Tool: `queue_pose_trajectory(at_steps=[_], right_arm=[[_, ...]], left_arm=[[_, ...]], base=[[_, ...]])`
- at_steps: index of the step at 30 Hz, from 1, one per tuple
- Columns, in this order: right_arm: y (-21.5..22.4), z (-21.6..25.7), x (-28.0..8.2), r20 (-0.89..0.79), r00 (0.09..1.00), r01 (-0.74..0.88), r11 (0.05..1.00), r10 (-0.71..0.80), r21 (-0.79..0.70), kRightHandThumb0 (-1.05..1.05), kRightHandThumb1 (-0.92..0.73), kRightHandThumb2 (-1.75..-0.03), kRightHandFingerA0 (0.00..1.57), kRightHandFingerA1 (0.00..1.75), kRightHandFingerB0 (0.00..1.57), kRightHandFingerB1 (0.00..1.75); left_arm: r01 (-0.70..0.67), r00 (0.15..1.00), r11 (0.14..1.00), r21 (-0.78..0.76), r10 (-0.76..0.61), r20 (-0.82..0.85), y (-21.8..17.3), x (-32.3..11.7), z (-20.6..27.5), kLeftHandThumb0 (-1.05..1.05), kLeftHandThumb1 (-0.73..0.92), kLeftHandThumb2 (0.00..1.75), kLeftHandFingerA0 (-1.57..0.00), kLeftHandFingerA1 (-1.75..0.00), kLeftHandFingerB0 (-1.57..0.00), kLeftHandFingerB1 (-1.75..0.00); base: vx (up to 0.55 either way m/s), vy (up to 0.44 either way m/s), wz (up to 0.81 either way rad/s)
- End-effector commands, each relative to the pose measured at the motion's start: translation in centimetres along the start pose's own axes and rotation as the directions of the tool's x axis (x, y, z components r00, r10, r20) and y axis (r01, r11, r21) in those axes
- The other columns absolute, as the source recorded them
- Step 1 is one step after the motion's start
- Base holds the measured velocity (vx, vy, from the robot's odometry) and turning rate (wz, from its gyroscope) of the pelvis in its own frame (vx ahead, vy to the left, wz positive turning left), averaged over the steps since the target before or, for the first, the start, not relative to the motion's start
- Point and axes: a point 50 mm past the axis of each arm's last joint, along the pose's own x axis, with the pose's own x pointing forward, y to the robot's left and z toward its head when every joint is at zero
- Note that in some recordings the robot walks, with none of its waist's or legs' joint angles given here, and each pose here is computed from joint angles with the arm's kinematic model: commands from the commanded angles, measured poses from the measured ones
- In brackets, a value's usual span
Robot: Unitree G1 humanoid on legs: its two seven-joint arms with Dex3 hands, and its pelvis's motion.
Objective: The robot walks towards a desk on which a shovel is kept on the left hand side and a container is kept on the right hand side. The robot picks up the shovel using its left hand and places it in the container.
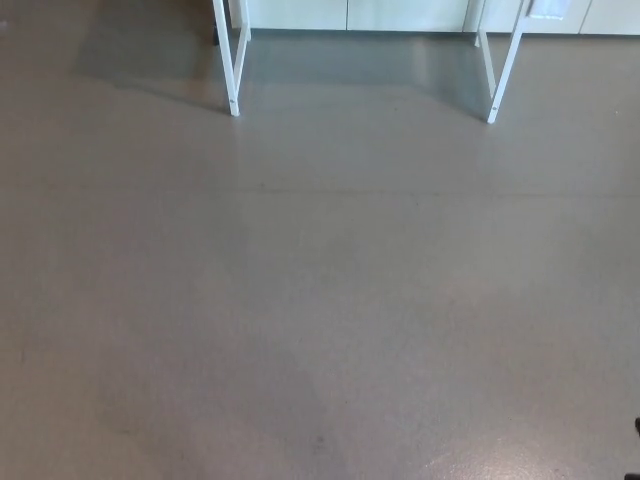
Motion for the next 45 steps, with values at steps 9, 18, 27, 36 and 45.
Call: queue_pose_trajectory(at_steps=[9, 18, 27, 36, 45], right_arm=[[-0.44, 0.27, -0.87, 0.062, 0.998, -0.035, 0.993, 0.028, 0.112, -0.15, -0.50, -0.56, 0.48, 0.49, 0.37, 0.41], [-0.33, 0.28, -0.86, 0.060, 0.998, -0.032, 0.996, 0.027, 0.083, -0.20, -0.48, -0.58, 0.52, 0.52, 0.37, 0.42], [-0.14, 0.52, -0.64, 0.074, 0.996, -0.046, 0.996, 0.040, 0.081, -0.23, -0.47, -0.59, 0.51, 0.53, 0.36, 0.44], [-0.12, 0.31, -0.62, 0.060, 0.997, -0.044, 0.997, 0.040, 0.068, -0.22, -0.47, -0.59, 0.52, 0.53, 0.39, 0.44], [-0.13, 0.19, -0.52, 0.060, 0.998, -0.040, 0.998, 0.037, 0.051, -0.23, -0.46, -0.59, 0.54, 0.53, 0.40, 0.45]], left_arm=[[0.048, 0.980, 0.998, -0.040, -0.040, 0.195, 0.96, -0.48, 1.15, -0.18, 0.56, 0.57, -0.42, -0.43, -0.30, -0.31], [0.054, 0.978, 0.998, -0.015, -0.050, 0.204, 1.01, -0.52, 1.11, -0.20, 0.56, 0.57, -0.41, -0.42, -0.29, -0.31], [0.045, 0.975, 0.999, 0.022, -0.048, 0.218, 1.14, -0.57, 1.28, -0.21, 0.56, 0.57, -0.43, -0.41, -0.29, -0.31], [0.033, 0.978, 0.999, 0.002, -0.033, 0.205, 1.01, -0.54, 0.94, -0.19, 0.55, 0.56, -0.42, -0.43, -0.31, -0.31], [0.033, 0.977, 0.999, 0.004, -0.033, 0.212, 1.06, -0.64, 0.81, -0.20, 0.55, 0.56, -0.41, -0.41, -0.35, -0.32]], base=[[0.00, 0.000, 0.00], [0.00, 0.000, 0.00], [0.04, -0.006, -0.03], [-0.05, 0.029, 0.03], [0.22, 0.306, 0.08]])
